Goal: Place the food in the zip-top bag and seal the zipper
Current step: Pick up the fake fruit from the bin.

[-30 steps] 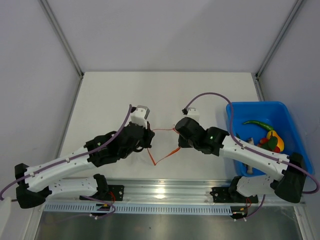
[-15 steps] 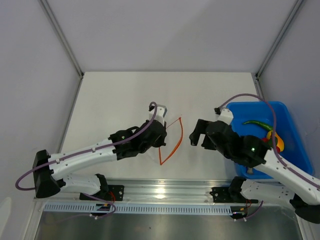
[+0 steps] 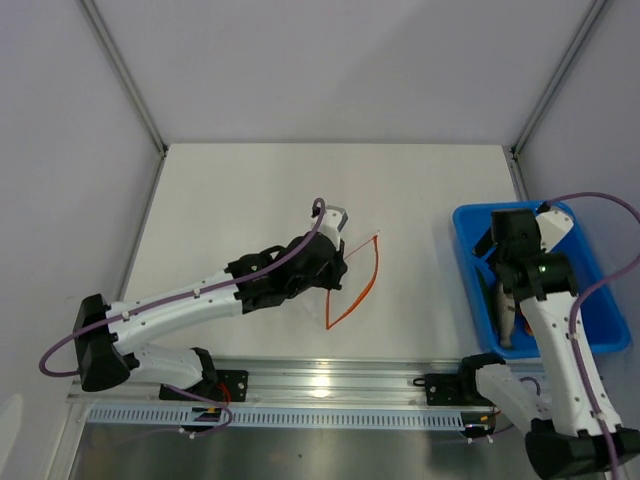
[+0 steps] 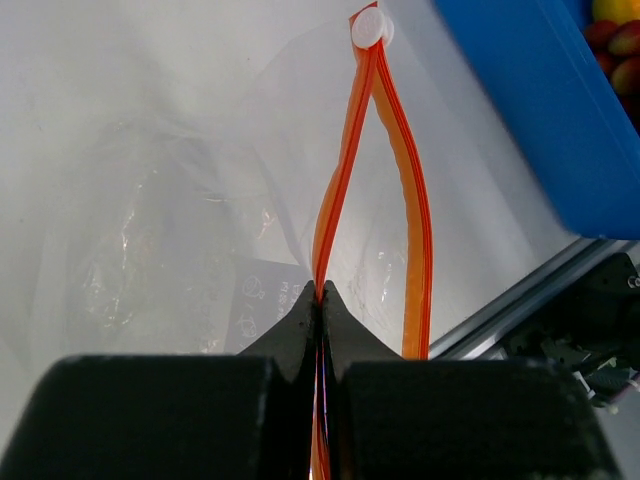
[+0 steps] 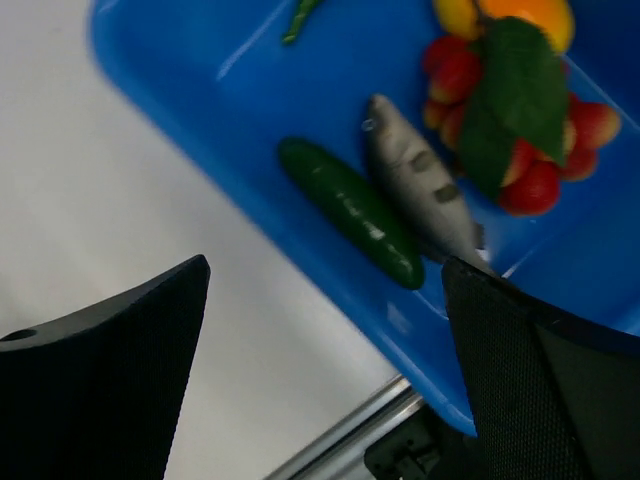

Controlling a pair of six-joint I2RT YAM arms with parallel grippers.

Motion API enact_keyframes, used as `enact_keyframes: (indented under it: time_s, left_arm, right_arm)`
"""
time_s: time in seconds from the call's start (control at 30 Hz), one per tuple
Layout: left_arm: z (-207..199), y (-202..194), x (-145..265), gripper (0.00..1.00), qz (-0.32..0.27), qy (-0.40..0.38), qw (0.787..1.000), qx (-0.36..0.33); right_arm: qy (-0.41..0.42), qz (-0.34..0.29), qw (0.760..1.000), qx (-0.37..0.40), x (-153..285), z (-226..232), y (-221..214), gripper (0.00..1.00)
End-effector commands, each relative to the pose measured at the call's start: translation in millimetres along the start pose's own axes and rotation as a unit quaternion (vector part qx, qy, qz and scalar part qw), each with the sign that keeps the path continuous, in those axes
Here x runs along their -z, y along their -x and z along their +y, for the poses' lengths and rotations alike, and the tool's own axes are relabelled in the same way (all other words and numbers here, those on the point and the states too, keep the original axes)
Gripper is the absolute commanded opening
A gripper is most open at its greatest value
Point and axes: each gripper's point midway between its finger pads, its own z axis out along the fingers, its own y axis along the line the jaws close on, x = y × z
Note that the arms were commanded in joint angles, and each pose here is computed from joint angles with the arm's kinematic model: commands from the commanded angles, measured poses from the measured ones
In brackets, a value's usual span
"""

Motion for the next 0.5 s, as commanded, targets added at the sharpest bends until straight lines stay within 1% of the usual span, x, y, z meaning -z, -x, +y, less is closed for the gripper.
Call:
enact_keyframes:
  time_s: [0.0,0.13,0.2,0.47]
  left_arm:
    - [-19.4,21.9,4.7,0.01,-0.021,-0.046,0.999,0.004]
    - [-24.0,19.8,5.0,0.01,-0.008,-0.066,0.998,0.008]
    - [-28.2,17.1,5.4,0.00,0.001,-0.081,0.997,0.007]
    - [-28.6,10.6,2.0,0.01,0.026,-0.096,0.995,0.013]
  right_arm:
    - [-0.056,0.024,0.998,0.018,-33.0,-30.6,12.7,0.99]
    - [-0.125,0.035,0.992,-0.002,-63.2,-61.5,24.4,1.00]
    - [-0.149,0.035,0.988,-0.007,-74.4,-68.0,30.8,0.99]
    - [-0.206,0.030,0.978,-0.017,-102.1,-85.6,40.1,1.00]
